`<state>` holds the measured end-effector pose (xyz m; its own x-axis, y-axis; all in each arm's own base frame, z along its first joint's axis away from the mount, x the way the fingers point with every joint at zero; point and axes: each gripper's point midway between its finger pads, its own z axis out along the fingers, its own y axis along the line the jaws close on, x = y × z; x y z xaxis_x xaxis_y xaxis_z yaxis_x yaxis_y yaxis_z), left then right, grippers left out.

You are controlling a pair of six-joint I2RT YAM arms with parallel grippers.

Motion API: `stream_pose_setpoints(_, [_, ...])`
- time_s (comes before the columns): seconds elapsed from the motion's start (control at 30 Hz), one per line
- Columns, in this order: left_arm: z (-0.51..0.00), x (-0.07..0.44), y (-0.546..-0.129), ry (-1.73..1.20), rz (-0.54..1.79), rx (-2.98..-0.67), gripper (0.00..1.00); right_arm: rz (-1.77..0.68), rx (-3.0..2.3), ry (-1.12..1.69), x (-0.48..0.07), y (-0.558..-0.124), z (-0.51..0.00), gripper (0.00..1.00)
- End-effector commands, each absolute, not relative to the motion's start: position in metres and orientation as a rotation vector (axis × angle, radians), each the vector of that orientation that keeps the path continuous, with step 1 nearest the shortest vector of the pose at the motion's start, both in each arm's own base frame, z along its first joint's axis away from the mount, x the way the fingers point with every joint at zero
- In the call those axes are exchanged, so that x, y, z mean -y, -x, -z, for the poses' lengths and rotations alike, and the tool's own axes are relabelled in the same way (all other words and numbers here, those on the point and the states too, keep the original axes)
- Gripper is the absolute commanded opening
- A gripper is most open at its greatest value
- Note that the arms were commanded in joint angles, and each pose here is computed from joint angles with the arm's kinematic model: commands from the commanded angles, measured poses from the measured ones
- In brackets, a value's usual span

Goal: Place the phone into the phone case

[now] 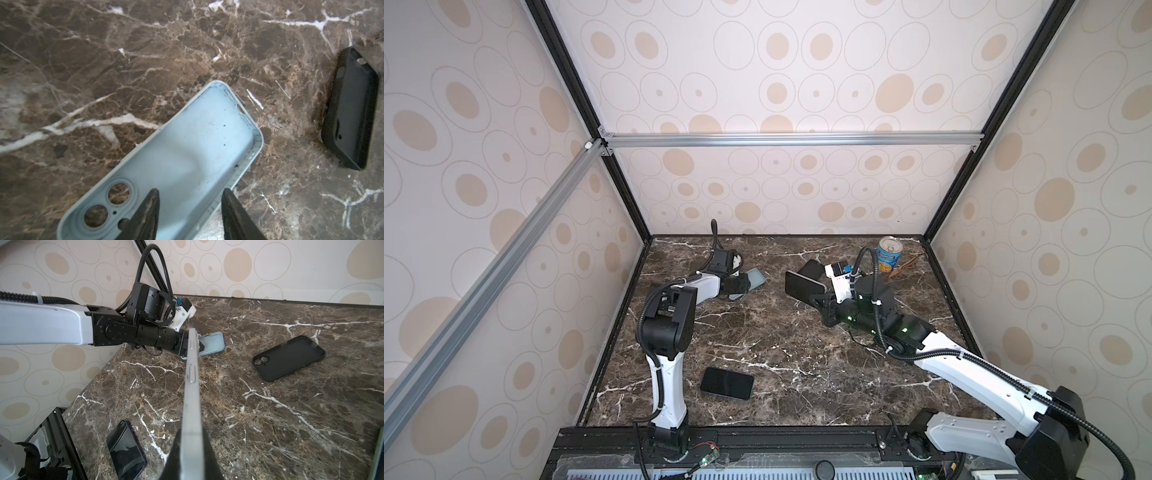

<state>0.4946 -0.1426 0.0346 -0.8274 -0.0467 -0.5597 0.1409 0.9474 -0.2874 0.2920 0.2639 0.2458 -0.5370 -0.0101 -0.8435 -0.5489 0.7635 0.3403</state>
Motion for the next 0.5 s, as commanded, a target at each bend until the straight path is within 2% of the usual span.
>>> stream_pose_setpoints(0.0, [-0.037,0.151,-0.501,-0.142,0.437,-2.494,0.49,-0.796,-1.929,0.409,-0.273,-0.299,-0.279,0.00])
stream_pose_setpoints(0.47, [-0.020,0.167,-0.493,-0.233,0.474,-2.524,0.46,-0.779,-1.953,0.412,-0.272,-0.299,-0.269,0.00])
